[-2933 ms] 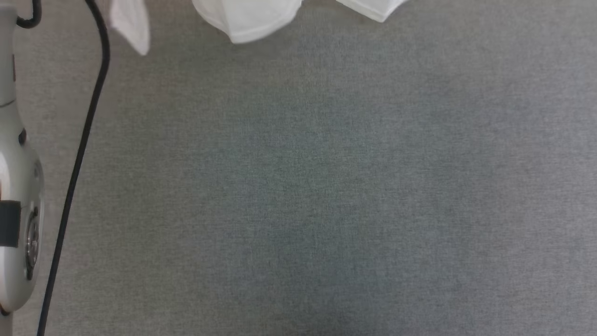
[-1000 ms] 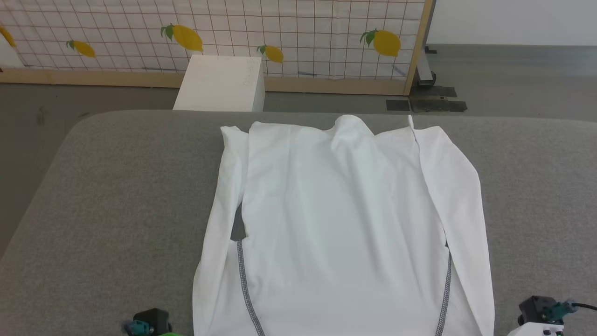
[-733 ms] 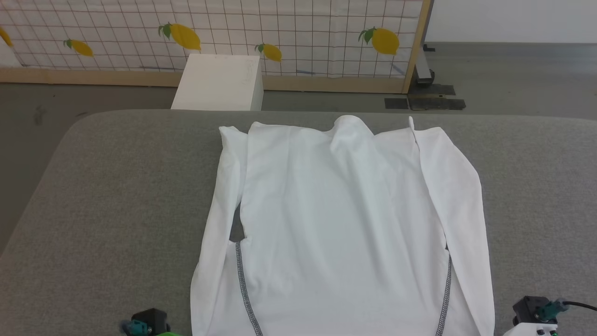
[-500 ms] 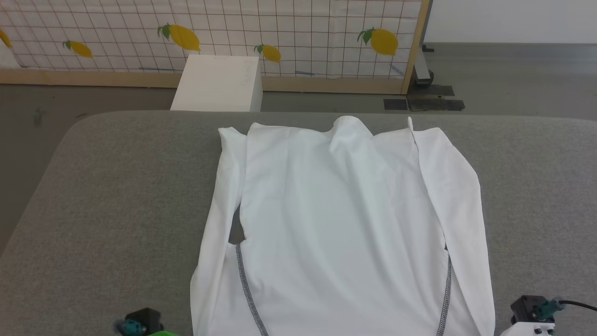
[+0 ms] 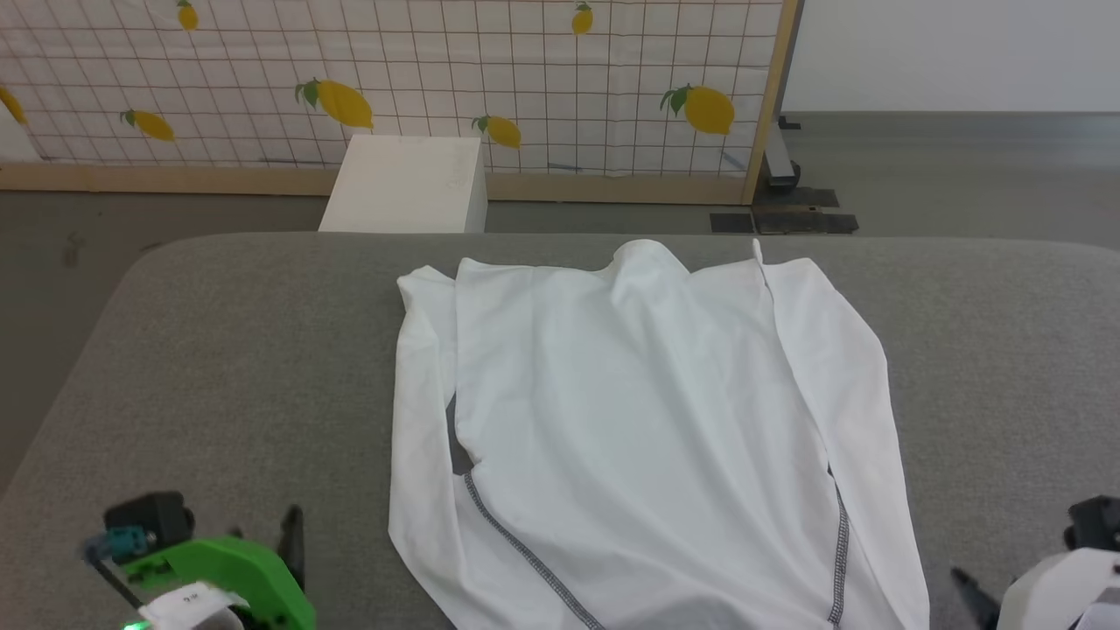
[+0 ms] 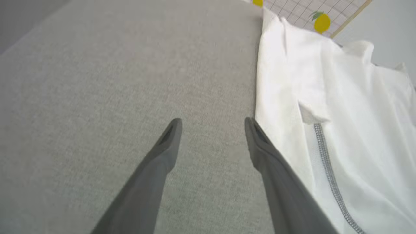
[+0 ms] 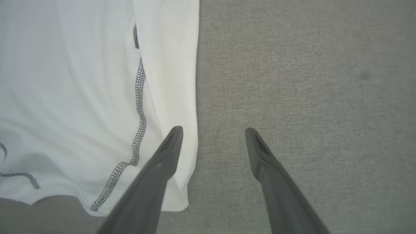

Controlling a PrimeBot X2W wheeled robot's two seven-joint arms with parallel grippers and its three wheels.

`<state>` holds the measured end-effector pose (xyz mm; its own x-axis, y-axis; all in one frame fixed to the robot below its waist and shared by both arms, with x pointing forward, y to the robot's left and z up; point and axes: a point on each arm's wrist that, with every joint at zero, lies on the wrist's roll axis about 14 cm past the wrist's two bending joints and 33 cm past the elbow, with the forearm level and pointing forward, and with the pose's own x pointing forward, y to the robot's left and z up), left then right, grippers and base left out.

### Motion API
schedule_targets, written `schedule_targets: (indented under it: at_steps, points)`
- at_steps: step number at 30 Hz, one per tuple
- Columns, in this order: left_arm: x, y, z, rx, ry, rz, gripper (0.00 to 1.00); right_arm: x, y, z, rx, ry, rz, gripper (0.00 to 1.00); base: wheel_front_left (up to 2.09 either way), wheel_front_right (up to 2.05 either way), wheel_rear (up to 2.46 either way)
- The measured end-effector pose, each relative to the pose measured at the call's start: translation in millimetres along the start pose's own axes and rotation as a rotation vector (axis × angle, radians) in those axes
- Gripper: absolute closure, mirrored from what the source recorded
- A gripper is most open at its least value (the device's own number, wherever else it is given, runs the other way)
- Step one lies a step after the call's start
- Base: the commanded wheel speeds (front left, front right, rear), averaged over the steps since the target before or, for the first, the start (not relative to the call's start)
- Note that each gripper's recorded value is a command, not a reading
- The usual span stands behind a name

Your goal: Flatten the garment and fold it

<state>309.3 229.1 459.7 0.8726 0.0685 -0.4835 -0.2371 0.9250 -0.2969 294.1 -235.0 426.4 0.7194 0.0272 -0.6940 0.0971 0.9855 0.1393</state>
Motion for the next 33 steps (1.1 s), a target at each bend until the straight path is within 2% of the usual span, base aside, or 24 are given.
schedule_targets:
  at_steps: [6, 11, 15, 20, 27, 33]
  points:
    - [-2, -30, 89, 0.101, -0.441, -0.102, 0.00, -5, -2, 70, 0.050, -0.216, 0.004, 0.00, 0.00, 0.00, 0.00]
    - [4, -47, 106, 0.145, -0.606, -0.144, 0.00, 7, 3, 128, 0.024, -0.309, 0.016, 0.00, 0.00, 0.00, 0.00]
    - [22, -60, 111, 0.158, -0.640, -0.156, 0.00, 30, 5, 169, -0.045, -0.310, 0.000, 0.00, 0.00, 0.00, 0.00]
    - [47, -69, 110, 0.155, -0.636, -0.161, 0.00, 73, -3, 194, -0.148, -0.210, -0.066, 0.00, 0.00, 0.00, 0.00]
    - [81, -68, 96, 0.170, -0.589, -0.136, 0.00, 142, 3, 188, -0.251, -0.031, -0.096, 0.00, 0.00, 0.00, 0.00]
    - [102, -61, 80, 0.189, -0.549, -0.108, 0.00, 191, 22, 189, -0.307, 0.017, -0.071, 0.00, 0.00, 0.00, 0.00]
